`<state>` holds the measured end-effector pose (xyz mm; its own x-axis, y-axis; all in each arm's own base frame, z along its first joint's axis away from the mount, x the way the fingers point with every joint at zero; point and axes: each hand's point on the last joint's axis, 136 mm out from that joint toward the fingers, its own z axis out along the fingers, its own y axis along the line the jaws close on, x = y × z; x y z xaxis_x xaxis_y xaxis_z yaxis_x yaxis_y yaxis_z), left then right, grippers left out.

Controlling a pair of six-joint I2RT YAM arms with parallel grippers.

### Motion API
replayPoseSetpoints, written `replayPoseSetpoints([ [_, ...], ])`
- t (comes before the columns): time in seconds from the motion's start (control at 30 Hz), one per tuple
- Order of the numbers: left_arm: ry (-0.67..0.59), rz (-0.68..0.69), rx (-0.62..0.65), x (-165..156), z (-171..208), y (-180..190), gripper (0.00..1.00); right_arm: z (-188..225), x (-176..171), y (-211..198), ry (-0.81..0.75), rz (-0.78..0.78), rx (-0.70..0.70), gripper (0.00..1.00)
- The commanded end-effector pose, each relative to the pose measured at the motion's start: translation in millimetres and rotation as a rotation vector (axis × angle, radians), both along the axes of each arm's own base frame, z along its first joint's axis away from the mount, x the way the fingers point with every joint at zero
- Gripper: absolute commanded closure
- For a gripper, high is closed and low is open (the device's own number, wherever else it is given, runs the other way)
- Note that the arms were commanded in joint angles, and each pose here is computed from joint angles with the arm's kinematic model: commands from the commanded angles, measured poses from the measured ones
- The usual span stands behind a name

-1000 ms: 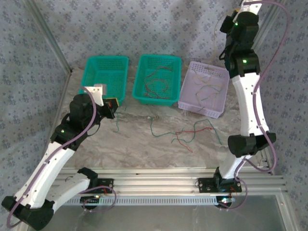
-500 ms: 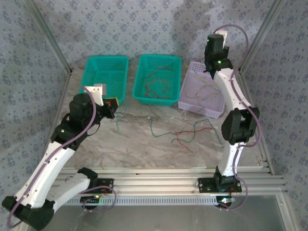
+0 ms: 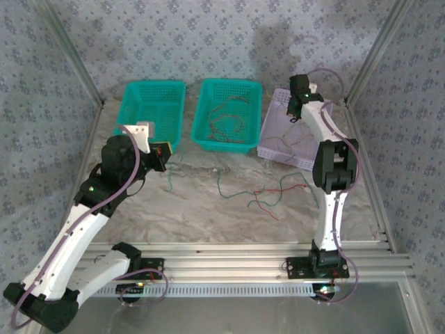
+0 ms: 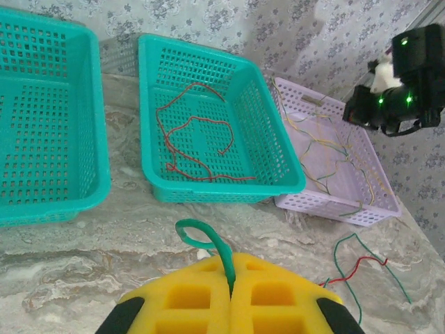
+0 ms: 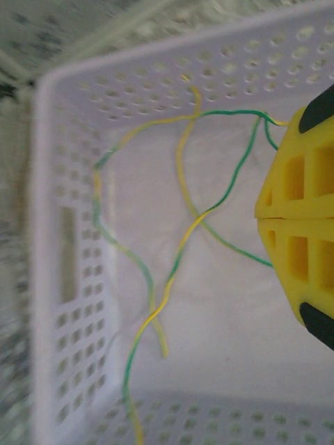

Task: Untangle the cables

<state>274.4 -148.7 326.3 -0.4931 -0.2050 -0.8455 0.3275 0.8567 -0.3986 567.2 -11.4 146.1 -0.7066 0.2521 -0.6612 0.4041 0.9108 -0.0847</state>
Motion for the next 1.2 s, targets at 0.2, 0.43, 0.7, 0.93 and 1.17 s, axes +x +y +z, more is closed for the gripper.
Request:
replayPoseSetpoints([
  [0.2,-0.025,-0.022,-0.016,0.6,6.7,-3.2,1.0,2.5,-21.8,-12.1,0.045,-0.09,0.135,0.77],
  [0.43,-0.033,-0.003,0.004,3.2,7.8,0.6,1.0,69.2,-34.3,-22.5,-0.14,-0.126,0.112,0.49],
  [0.7,0.011,0.055,-0.045,27.4,15.8,14.5,1.0,163.1,-57.1,-10.5,-0.393,-0.083,0.059,0.37],
  [0.93,0.055,0.216,-0.043,61.7,30.9,41.7,1.0,185.9,-93.8,38.0,-0.453,0.058,0.068,0.33],
  [1.17,0.128,0.398,-0.058,126.8,13.7,79.6,1.0,152.3,-148.5,97.4,-0.402,0.183,0.135,0.32],
])
